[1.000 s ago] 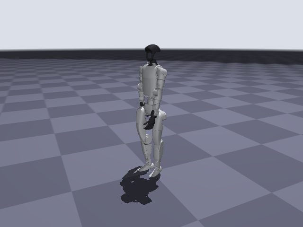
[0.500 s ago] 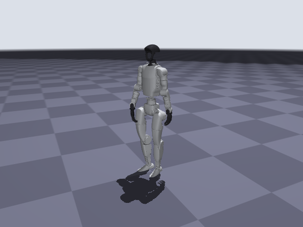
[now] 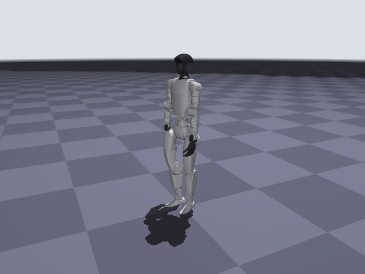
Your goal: In place motions
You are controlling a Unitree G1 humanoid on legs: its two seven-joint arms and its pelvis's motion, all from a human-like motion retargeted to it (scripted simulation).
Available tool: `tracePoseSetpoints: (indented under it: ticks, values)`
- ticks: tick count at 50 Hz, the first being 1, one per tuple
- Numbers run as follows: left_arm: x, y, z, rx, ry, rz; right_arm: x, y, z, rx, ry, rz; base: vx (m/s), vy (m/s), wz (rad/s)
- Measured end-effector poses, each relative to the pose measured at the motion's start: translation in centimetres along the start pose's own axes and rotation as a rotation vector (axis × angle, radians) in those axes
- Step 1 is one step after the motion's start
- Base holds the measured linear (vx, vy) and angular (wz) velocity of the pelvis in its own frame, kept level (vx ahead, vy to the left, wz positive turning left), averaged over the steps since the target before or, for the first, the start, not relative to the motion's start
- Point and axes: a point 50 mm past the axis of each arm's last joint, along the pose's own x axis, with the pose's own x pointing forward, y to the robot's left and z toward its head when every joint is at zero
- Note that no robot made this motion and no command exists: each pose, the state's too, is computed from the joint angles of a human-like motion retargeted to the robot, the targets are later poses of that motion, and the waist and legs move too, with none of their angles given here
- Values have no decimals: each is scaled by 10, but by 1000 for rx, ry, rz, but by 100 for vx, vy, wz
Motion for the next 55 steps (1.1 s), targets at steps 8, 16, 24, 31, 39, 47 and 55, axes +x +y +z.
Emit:
tracePoseSetpoints:
  ticks: [8, 16, 24, 31, 39, 47, 55]
  values:
    - [-1, 1, 24, 46, -68, 7, 3, 11, -29, 85, 62, 16, 0, 0, 0]
    - [-1, 5, -8, 9, 31, 11, 6, 15, -18, 89, 3, 21, 0, 0, 0]
    - [-5, 2, -56, -47, 179, 4, 5, 12, 6, 15, -69, 18, 0, 0, 21]
    - [-8, -1, -79, -53, 243, -9, 3, 9, 17, -57, -94, 5, 1, 0, 0]
    - [-7, -4, -78, -21, 247, -16, 4, 10, 13, -27, -81, 21, 1, 0, -2]
    - [-5, 0, -66, 55, 220, -9, 4, 9, 7, -31, -48, 22, 2, 0, -60]
    - [-3, -3, -55, 20, 176, -22, 4, 9, 8, -27, -52, 22, 0, 0, 29]
